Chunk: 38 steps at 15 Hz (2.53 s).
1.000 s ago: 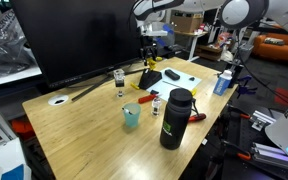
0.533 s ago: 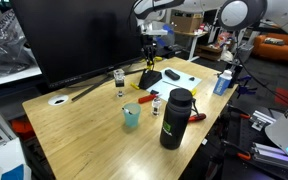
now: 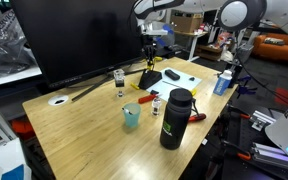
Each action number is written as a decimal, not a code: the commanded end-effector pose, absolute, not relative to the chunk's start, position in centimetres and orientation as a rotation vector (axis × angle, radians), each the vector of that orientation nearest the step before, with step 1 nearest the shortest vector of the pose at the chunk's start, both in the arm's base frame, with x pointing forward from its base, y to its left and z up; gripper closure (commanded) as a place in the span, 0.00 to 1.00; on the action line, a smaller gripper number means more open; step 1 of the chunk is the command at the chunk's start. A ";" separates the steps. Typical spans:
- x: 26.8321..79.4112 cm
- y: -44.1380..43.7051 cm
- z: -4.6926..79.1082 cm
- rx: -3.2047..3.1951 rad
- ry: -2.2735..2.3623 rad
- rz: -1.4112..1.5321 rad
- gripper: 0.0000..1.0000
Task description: Take one tool out of the tool holder and put it on the counter
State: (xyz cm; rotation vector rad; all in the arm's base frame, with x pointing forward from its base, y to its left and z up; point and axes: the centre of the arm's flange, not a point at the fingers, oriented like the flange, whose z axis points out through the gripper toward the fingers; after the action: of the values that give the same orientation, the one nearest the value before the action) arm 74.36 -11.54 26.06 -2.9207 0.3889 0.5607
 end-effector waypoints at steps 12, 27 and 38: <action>76.0 -9.1 31.3 -2.905 0.305 0.291 0.96; 70.4 -5.1 31.7 -2.778 -0.159 0.472 0.96; 61.0 -9.8 25.4 -2.549 -0.098 1.089 0.96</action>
State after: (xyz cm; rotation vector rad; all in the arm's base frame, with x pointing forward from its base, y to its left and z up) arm 66.52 -9.08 24.86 -2.6050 -0.1011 0.9798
